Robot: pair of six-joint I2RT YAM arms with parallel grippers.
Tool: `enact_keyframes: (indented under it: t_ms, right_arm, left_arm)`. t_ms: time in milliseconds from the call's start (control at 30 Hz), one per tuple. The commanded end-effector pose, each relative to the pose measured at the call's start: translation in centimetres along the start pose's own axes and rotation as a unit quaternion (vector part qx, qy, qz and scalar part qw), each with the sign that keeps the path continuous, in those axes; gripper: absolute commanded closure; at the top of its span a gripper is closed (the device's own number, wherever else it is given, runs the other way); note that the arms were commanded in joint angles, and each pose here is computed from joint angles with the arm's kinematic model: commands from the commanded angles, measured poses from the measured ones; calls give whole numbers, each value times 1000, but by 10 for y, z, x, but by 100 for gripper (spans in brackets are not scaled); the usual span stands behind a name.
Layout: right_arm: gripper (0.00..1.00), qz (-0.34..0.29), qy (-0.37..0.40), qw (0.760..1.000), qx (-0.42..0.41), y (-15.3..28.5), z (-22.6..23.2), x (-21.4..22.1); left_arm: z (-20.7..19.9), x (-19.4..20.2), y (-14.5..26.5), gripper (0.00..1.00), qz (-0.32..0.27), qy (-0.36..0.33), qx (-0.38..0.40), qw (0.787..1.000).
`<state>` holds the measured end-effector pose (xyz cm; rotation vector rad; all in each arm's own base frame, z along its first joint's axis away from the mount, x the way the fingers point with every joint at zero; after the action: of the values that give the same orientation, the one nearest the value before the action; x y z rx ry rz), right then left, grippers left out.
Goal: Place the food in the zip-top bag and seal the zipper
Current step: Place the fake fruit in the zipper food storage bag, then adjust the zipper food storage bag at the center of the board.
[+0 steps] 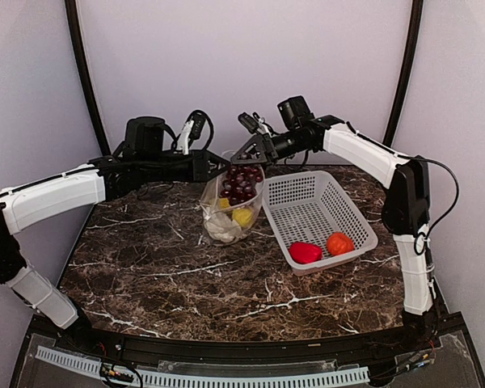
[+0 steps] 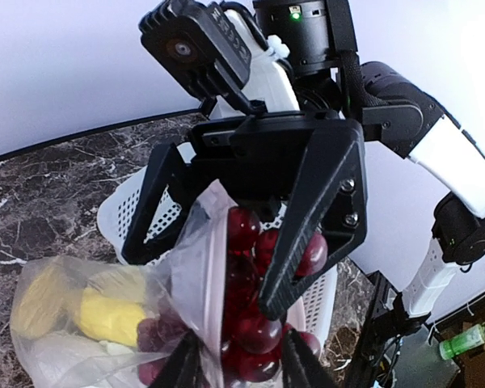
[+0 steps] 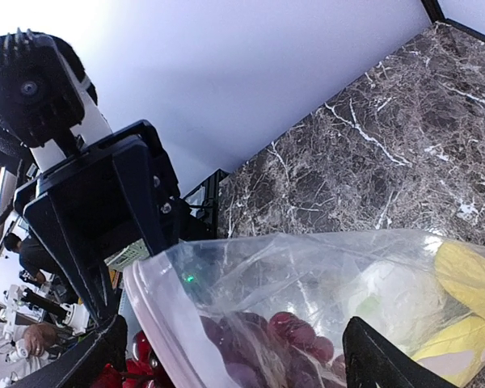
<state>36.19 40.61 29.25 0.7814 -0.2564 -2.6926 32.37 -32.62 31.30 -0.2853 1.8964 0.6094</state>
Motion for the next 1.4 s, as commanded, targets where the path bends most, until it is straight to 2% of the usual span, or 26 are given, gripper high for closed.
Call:
enact_keyframes:
  t_ms: [0,133,300,467,667,767,833,933,1067,1300,1333,1367]
  right_arm:
    - [10,-4,7,999,-47,0,17,-13]
    - [10,0,-3,998,-60,0,19,-11]
    - [10,2,-15,998,-56,-2,11,-7]
    - [10,10,-44,998,-54,-6,-1,4]
    - [9,7,-19,998,-62,7,24,7]
    - [8,-21,9,1000,-16,24,27,-2]
    - [6,-44,35,997,48,35,19,-10]
    - [4,-62,65,986,143,48,6,-12]
    - [1,-57,71,973,214,61,-5,7]
    - [1,-25,71,968,241,53,-19,65]
    - [3,-15,69,969,238,49,-20,71]
    - [10,-8,62,971,233,46,-22,75]
  left_arm:
    - [-14,-4,-5,60,-1,-45,25,999]
    - [-9,9,-15,53,29,-62,12,998]
    - [-2,21,-30,53,52,-69,-6,996]
    - [17,23,-40,63,56,-59,-53,995]
    - [34,21,-42,78,61,-63,-107,990]
    - [33,17,-37,90,59,-65,-110,990]
    - [33,13,-32,94,56,-65,-119,989]
    - [33,8,-26,96,52,-63,-128,988]
    - [31,7,-21,96,54,-53,-128,989]
    - [27,12,-21,96,52,-29,-113,992]
    - [27,14,-22,96,53,-26,-113,992]
    - [27,13,-22,96,51,-26,-113,992]
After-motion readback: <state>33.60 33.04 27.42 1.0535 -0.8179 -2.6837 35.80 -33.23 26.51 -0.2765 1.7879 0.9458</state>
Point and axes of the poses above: each gripper's point midway between its finger pads, its own y axis back along the fingers, its own z axis along the line the jaws close on, x = y × z, the point moved 2 cm from there along y, back along the fingers, and after that the axes turned 14 degrees about -y, right-handed, at the moved point
